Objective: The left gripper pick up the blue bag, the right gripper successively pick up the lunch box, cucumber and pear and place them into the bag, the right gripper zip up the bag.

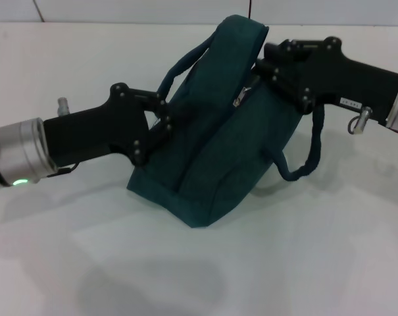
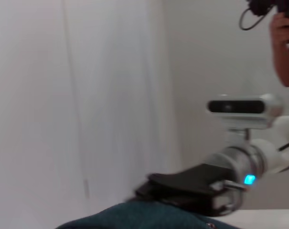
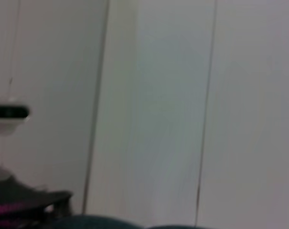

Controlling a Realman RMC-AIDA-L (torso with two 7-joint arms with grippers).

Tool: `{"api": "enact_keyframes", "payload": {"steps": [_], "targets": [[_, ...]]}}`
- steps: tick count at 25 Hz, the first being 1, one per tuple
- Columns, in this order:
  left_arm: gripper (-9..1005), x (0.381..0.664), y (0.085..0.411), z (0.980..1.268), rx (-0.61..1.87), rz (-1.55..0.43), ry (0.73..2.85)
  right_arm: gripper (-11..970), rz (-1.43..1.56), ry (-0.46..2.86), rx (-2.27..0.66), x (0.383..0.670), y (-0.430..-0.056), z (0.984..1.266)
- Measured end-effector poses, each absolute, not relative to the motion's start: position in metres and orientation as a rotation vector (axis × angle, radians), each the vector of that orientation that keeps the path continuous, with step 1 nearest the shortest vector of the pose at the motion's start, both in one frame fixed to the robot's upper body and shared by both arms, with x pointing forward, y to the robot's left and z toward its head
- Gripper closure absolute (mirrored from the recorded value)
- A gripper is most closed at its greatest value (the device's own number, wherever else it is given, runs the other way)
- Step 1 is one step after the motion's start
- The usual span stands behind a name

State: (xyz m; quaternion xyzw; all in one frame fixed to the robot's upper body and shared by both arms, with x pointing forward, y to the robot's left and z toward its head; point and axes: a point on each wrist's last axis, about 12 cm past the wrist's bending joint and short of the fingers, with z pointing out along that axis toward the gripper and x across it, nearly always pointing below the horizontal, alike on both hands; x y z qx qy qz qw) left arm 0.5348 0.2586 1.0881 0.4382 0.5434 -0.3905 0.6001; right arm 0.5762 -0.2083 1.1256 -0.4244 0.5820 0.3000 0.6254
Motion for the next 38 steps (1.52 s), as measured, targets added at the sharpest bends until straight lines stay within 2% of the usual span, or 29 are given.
{"api": "enact_keyframes", "payload": {"steps": [7,22,27,38], "targets": [[937,0.541,0.245,1.084,0.953,-0.868,1.271,741,0.704,1.364,-1.051,0.575,-0.216,1.125],[936,0.542,0.245,1.082,0.881,-0.825,1.272,740,0.745,1.381,-1.146,0.566,-0.23,1.127],[936,0.541,0.243,1.081,0.883,-0.823,1.266,740,0.75,1.381,-1.173,0.567,-0.226,1.127],[937,0.536,0.239,1.077,0.886,-0.816,1.257,669,0.785,1.36,-1.23,0.562,-0.205,1.124]]}}
